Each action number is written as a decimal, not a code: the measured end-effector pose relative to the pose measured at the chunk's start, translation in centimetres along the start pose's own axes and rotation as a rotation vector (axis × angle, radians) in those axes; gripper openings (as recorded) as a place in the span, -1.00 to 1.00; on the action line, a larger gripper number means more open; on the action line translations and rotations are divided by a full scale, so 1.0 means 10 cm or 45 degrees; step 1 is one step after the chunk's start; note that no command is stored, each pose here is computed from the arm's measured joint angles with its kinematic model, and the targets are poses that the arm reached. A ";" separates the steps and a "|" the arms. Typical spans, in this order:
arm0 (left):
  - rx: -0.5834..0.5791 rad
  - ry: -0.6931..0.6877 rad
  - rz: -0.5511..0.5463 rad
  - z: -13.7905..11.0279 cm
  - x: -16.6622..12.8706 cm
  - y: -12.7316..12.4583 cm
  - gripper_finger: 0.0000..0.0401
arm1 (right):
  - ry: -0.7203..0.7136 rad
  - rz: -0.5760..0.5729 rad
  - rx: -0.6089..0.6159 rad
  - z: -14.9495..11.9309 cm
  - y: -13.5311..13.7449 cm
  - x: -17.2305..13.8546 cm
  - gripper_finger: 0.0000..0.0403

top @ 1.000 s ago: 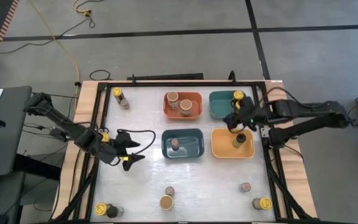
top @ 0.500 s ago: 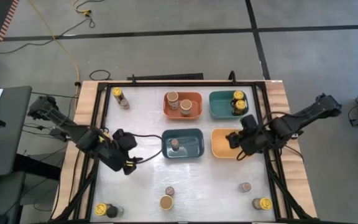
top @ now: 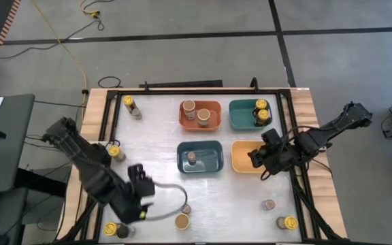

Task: Sort spices by type
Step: Put the black spice bottle into the yellow bin

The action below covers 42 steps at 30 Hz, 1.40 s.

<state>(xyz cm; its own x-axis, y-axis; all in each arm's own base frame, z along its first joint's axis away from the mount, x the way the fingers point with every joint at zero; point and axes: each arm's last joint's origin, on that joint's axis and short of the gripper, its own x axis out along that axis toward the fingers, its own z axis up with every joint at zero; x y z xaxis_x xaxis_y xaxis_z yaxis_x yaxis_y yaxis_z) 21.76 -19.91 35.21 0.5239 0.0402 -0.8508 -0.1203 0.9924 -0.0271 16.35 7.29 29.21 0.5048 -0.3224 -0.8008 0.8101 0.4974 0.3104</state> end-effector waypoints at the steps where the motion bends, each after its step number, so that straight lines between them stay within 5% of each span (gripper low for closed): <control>1: 0.039 0.017 -0.003 -0.01 0.01 -0.08 0.64 | 0.002 0.000 -0.008 0.00 0.00 0.00 0.97; 5: 0.137 0.144 -0.008 -0.09 0.08 -0.34 0.64 | 0.008 0.006 -0.022 -0.02 0.00 -0.01 0.97; 11: 0.059 0.343 -0.031 -0.33 0.22 -0.64 0.64 | 0.020 0.020 -0.099 -0.05 0.01 -0.03 0.97; 24: -0.021 0.351 -0.105 -0.70 0.18 -1.01 0.64 | 0.021 0.026 -0.099 -0.05 0.01 -0.03 0.97; 35: 0.254 0.497 -0.097 -1.02 0.40 -1.25 0.64 | 0.018 0.029 -0.063 -0.05 0.01 -0.03 0.97; 42: 0.265 0.544 -0.020 -1.17 0.54 -1.21 0.64 | 0.014 0.032 -0.054 -0.05 0.02 -0.03 0.97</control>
<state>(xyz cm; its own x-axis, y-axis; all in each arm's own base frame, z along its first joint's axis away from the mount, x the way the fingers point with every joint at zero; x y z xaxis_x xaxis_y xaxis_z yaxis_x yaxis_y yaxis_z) 16.21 -33.09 24.82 0.1254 0.0169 -0.9920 0.0789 0.9965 0.0269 16.22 7.84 29.23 0.5214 -0.3003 -0.7987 0.7836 0.5390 0.3089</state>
